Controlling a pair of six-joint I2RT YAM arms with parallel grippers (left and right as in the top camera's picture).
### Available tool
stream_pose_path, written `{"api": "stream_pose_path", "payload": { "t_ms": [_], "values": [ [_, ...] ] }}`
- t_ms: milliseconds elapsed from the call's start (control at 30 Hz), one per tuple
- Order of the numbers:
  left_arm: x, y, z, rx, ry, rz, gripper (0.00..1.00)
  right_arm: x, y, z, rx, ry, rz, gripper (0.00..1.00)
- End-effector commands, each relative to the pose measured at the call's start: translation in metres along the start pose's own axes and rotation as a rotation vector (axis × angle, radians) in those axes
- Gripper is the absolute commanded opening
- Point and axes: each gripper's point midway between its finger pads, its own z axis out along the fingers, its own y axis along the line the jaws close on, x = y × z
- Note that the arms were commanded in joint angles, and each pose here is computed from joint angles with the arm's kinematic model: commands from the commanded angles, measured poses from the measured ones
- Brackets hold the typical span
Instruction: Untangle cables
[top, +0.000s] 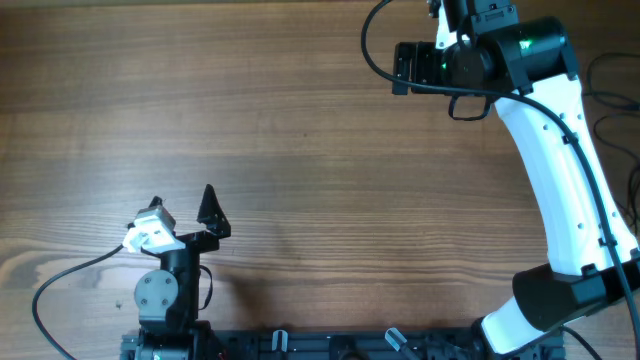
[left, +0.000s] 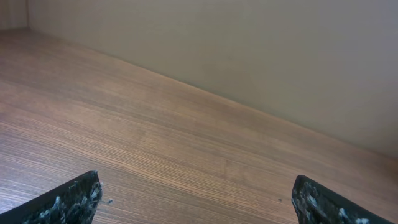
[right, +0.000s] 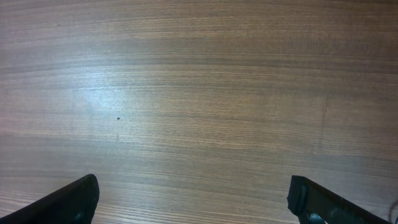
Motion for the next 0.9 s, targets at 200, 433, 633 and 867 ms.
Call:
{"api": "stream_pose_path", "payload": {
  "t_ms": [200, 433, 633, 867],
  "values": [
    [0.0057, -0.0025, 0.0003, 0.035, 0.017, 0.134, 1.0, 0.0, -0.0003, 0.0063, 0.01, 0.009, 0.002, 1.0],
    [0.0045, -0.0021, 0.0004, 0.031, 0.012, 0.135, 1.0, 0.0, -0.0003, 0.0063, 0.01, 0.009, 0.002, 1.0],
    [0.0045, -0.0021, 0.0004, 0.031, 0.012, 0.135, 1.0, 0.0, -0.0003, 0.0063, 0.01, 0.009, 0.002, 1.0],
    [0.0052, -0.0032, 0.0003, 0.039, 0.014, 0.225, 1.0, 0.0, -0.0003, 0.0063, 0.01, 0.009, 0.002, 1.0]
  ]
}}
